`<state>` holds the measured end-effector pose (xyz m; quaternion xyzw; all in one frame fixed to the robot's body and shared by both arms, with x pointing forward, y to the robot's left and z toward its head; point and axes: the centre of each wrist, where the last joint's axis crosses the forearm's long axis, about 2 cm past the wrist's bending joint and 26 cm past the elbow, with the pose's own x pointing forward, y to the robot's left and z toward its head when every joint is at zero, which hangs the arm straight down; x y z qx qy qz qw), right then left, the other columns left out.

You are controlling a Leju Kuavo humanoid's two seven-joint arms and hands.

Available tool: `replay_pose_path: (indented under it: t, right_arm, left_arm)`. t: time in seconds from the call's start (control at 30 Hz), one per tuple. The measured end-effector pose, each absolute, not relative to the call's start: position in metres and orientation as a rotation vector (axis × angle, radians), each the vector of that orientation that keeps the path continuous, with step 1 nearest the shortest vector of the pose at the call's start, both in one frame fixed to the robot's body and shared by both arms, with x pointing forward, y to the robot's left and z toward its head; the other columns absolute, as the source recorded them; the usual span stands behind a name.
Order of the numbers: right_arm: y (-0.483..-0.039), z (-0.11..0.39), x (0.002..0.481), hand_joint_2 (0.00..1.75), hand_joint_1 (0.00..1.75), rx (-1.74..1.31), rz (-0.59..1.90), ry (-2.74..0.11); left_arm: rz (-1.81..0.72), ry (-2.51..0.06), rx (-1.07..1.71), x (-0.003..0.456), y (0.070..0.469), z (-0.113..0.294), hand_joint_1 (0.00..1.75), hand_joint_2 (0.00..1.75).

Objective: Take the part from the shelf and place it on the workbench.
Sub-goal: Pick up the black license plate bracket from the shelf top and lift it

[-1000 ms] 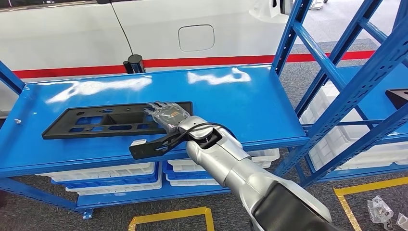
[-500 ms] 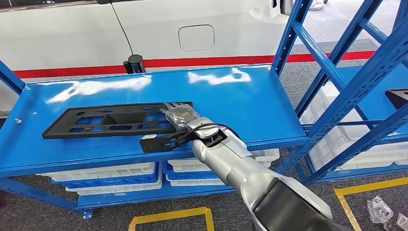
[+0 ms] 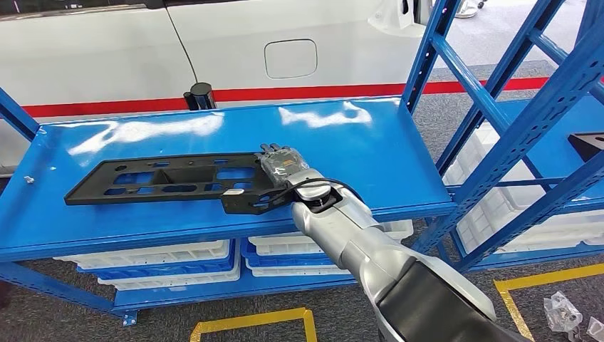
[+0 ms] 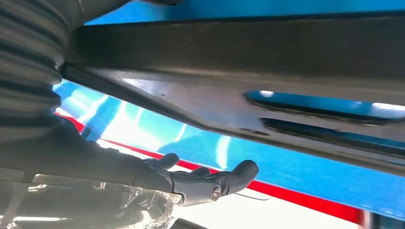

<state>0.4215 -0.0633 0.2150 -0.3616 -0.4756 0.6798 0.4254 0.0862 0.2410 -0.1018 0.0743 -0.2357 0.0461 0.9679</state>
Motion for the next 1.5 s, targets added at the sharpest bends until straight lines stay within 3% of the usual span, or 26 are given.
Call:
replay_pose_path:
  t: [0.03,0.07,0.17,0.2,0.87,1.13,1.27,1.3,1.5]
  right_arm:
    - [-0.064,0.215,0.422,1.75,0.0,-0.914,1.696,-1.181]
    - [-0.065,0.215,0.423,1.75,0.17,-0.922,1.692,-1.174]
    - [-0.07,0.215,0.425,1.75,1.4,-0.941,1.678,-1.152]
    - [-0.071,0.214,0.425,1.75,1.64,-0.945,1.674,-1.146]
    - [-0.08,0.211,0.429,1.75,1.75,-0.959,1.677,-1.108]
    - [-0.08,0.211,0.429,1.75,1.68,-0.953,1.675,-1.116]
    - [-0.08,0.211,0.429,1.75,0.08,-0.954,1.675,-1.119]
    - [-0.08,0.211,0.428,1.75,0.0,-0.956,1.673,-1.121]
    - [-0.079,0.213,0.429,1.75,0.0,-0.974,1.658,-1.138]
  left_arm:
    - [0.094,-0.476,0.15,0.086,0.241,-0.102,0.0,0.0]
    - [0.095,-0.476,0.15,0.086,0.241,-0.102,0.0,0.0]
    - [0.096,-0.476,0.154,0.085,0.241,-0.102,0.0,0.0]
    - [0.096,-0.476,0.155,0.085,0.241,-0.102,0.0,0.0]
    - [0.096,-0.476,0.157,0.084,0.24,-0.102,0.0,0.0]
    - [0.096,-0.476,0.148,0.084,0.238,-0.102,0.0,0.0]
    - [0.097,-0.476,0.147,0.084,0.237,-0.102,0.0,0.0]
    - [0.098,-0.476,0.147,0.084,0.237,-0.102,0.0,0.0]
    - [0.099,-0.475,0.151,0.084,0.237,-0.102,0.0,0.0]
